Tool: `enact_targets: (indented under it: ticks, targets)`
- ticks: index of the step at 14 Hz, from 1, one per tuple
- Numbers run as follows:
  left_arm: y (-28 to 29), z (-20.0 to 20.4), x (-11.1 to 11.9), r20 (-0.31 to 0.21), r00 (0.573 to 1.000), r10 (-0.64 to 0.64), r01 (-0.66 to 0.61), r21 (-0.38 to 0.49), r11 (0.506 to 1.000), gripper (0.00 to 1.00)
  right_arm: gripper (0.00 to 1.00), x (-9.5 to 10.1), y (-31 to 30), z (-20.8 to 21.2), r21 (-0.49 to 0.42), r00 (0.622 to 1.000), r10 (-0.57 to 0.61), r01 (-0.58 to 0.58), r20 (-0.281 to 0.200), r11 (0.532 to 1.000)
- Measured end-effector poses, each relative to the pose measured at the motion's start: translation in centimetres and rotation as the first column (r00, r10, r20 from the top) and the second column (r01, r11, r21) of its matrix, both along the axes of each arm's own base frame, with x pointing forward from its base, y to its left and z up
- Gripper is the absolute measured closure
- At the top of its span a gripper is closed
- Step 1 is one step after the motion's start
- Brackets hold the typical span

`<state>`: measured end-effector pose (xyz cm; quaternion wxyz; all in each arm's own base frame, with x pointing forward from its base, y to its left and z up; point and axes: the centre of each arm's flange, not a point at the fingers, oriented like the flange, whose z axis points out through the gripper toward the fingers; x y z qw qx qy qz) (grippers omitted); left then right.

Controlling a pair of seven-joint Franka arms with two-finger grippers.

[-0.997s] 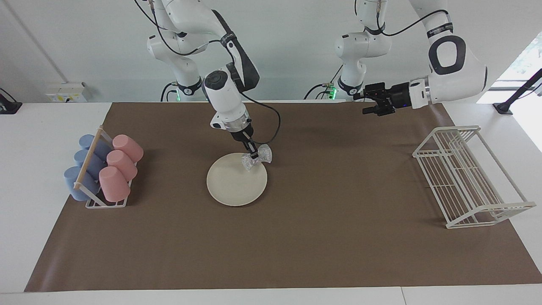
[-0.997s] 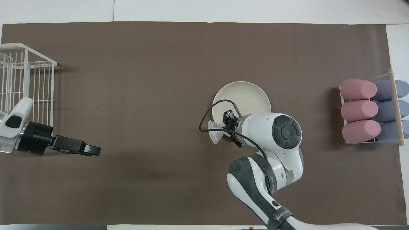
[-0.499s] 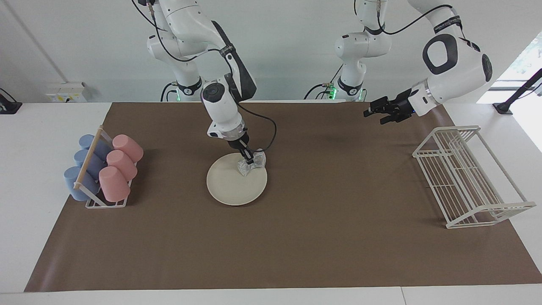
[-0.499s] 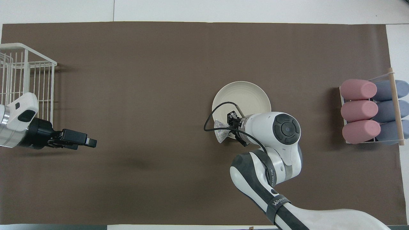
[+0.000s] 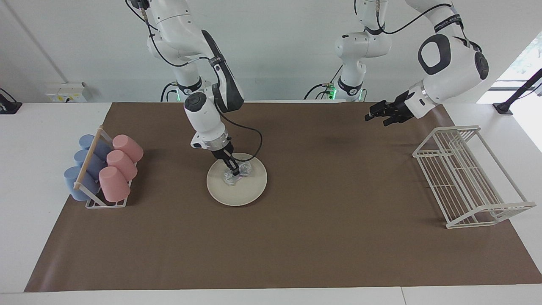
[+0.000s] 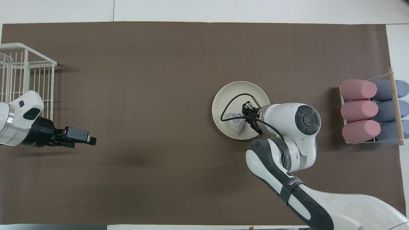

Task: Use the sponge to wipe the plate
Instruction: 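Rub the sponge over the cream plate with the right gripper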

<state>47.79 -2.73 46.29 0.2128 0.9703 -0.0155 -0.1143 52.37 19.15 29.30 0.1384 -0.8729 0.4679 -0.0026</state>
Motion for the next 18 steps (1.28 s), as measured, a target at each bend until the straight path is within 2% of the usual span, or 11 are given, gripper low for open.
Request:
enact_targets:
  ticks: [5, 7, 13, 15, 18]
  targets:
    - [0.3, 0.4, 0.5, 0.032, 0.999, 0.019, -0.019, 0.007, 1.0, 0.0, 0.92, 0.5, -1.4, 0.0, -0.007, 1.0, 0.022, -0.022, 0.011, 1.0]
    - [0.5, 0.5, 0.5, 0.035, 0.999, 0.02, -0.021, 0.014, 1.0, 0.0, 0.92, 0.4, -1.2, -0.1, 0.0, 1.0, -0.01, 0.01, 0.002, 1.0]
    - [0.9, 0.9, 0.4, 0.044, 0.999, 0.009, -0.011, 0.045, 0.999, 0.0, 0.92, -1.9, 4.6, -0.1, 0.029, 0.991, -0.121, 0.122, -0.051, 0.992]
    - [0.8, 1.0, 0.3, 0.048, 0.999, 0.009, -0.011, 0.045, 0.999, 0.0, 0.92, -1.8, 4.7, -0.1, 0.033, 0.991, -0.124, 0.125, -0.043, 0.992]
    - [0.8, 1.4, 0.4, 0.053, 0.998, 0.016, -0.018, 0.047, 0.999, 0.0, 0.92, -1.3, 3.6, -0.1, 0.026, 0.998, -0.065, 0.065, -0.019, 0.998]
